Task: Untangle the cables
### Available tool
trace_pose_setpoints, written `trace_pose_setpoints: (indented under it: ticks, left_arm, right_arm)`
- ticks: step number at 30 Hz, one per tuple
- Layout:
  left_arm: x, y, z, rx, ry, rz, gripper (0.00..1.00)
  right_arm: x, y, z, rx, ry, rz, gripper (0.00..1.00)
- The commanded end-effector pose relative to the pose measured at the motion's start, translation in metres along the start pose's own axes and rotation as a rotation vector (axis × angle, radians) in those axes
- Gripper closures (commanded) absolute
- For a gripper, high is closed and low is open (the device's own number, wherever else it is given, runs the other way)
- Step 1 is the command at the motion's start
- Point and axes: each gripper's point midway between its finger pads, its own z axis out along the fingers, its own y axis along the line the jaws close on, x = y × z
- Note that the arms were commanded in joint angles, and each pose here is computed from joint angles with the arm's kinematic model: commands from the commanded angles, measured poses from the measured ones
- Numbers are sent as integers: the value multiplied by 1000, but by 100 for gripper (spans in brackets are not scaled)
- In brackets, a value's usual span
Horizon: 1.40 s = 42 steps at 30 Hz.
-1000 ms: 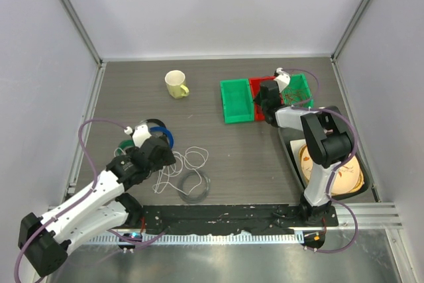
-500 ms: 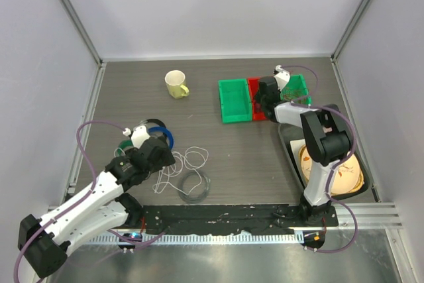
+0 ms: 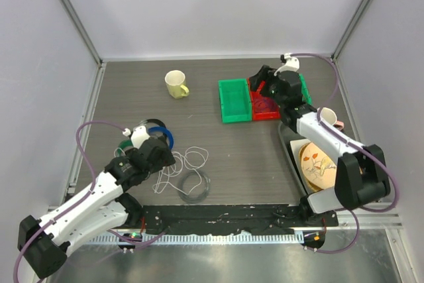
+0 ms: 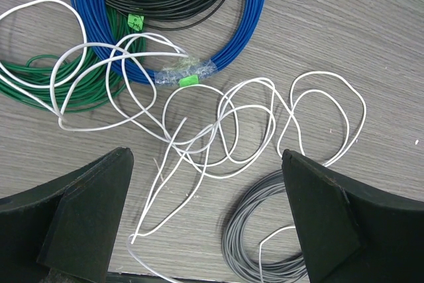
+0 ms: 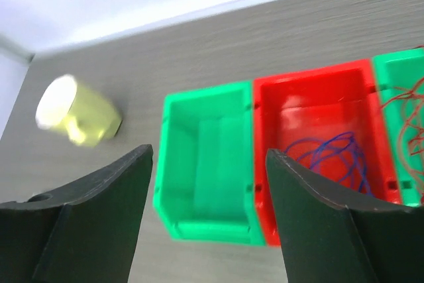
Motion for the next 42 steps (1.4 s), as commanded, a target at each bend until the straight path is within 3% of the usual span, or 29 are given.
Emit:
trace_pose_setpoints:
  ticks: [1, 2, 6, 11, 16, 25, 28, 31, 33, 34, 36, 37, 40, 41, 42]
  left_arm:
    - [-8, 1, -1, -10, -35, -43, 0]
    - [-9, 2, 0, -14, -35, -51, 0]
    - [-12, 0, 6, -5, -37, -89, 0]
    - [-8, 0, 19, 23, 5, -147, 0]
    - [-7, 6, 33, 34, 47, -224, 0]
    - [-11, 31, 42, -77, -1, -279, 0]
    - [-11, 41, 45, -126, -14, -286, 0]
    - [-10, 43, 50, -145, -11, -289, 0]
    - [-9, 42, 55, -150, -4, -290, 2]
    - [-8, 42, 57, -152, 0, -292, 3]
    - [-6, 41, 62, -163, 14, -289, 9]
    - [-5, 41, 64, -163, 20, -288, 13]
    - [-3, 38, 69, -162, 41, -271, 26]
    - [-4, 38, 70, -163, 38, -271, 38]
    - [-3, 38, 72, -171, 42, -267, 43]
  right_arm:
    - [34, 66, -51, -393, 114, -191, 24]
    - [46, 82, -71, -490, 137, -228, 8]
    - [122, 149, -145, -847, 244, -426, 8]
    - [185, 183, -190, -1040, 283, -478, 8]
    - [243, 200, -177, -978, 386, -551, 9]
    - [301, 227, -130, -859, 426, -660, 14]
    - [313, 232, -125, -857, 435, -660, 22]
    - [316, 233, -122, -847, 445, -650, 46]
    - [318, 230, -122, -831, 459, -649, 54]
    - [320, 228, -123, -831, 470, -649, 67]
    - [317, 226, -123, -809, 474, -640, 81]
    - [314, 224, -124, -798, 474, -631, 99]
    - [287, 221, -129, -747, 413, -588, 99]
    - [274, 222, -131, -735, 385, -562, 99]
    - [262, 225, -133, -732, 349, -538, 99]
